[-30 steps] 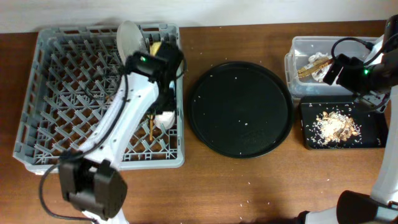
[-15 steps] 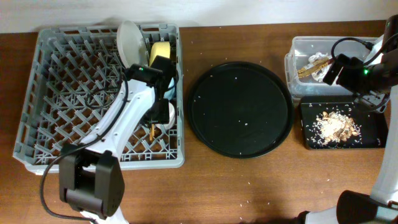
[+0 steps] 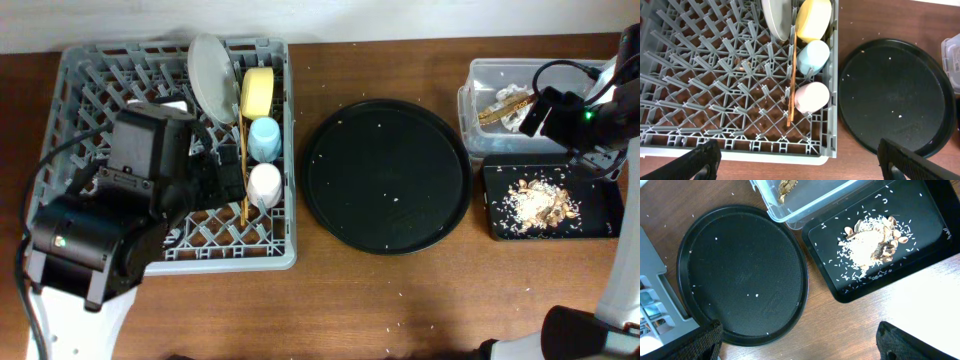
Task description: Sort waste into correct bins and load items into the dishwasher rack
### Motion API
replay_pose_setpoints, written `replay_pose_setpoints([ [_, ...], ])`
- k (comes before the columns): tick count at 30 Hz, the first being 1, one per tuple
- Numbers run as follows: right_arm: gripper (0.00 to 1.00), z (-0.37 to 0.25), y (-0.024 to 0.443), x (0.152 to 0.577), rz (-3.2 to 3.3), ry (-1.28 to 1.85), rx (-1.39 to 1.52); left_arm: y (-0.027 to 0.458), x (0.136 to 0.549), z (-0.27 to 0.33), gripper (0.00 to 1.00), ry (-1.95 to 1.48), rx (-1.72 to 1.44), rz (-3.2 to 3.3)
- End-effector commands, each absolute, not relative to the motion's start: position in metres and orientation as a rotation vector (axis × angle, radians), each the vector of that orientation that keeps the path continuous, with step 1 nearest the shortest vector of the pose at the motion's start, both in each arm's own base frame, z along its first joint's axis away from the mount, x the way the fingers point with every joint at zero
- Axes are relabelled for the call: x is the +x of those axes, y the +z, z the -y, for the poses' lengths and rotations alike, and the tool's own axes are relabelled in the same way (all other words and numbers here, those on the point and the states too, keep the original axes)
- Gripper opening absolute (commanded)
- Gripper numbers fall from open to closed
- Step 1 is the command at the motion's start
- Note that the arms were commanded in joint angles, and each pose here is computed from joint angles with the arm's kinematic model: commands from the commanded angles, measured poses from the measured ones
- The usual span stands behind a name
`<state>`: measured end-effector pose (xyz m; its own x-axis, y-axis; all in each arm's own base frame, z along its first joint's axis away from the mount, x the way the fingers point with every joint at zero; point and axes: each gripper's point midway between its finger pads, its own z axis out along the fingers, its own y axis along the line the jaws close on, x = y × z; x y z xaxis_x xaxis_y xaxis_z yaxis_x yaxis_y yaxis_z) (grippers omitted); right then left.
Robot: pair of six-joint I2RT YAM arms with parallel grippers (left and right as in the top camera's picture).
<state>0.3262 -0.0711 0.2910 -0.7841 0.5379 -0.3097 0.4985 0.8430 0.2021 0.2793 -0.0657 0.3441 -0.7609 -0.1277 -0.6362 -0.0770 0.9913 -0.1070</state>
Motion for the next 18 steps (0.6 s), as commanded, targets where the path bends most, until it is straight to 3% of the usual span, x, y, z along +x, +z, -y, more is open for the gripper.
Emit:
replay_pose_setpoints([
  [1,0.98,0.073,0.297,0.325,-2.641,0.145,0.787,0.348,0.277,0.065,0.99,-0.108,-0.139,-2.427],
  [6,0.98,0.040,0.319,0.317,-2.610,0.172,0.643,0.348,0.277,0.065,0.99,-0.108,-0.139,-2.427],
  [11,0.98,-0.046,0.368,0.273,-2.516,0.286,0.229,0.348,0.277,0.065,0.99,-0.108,-0.139,-2.427],
  [15,0.98,-0.027,0.395,0.239,-2.374,0.175,0.225,0.348,0.277,0.065,0.99,-0.108,-0.139,-2.427],
  [18,0.98,-0.015,0.409,0.254,-2.166,0.090,0.168,0.348,0.277,0.065,0.99,-0.108,-0.139,-2.427],
])
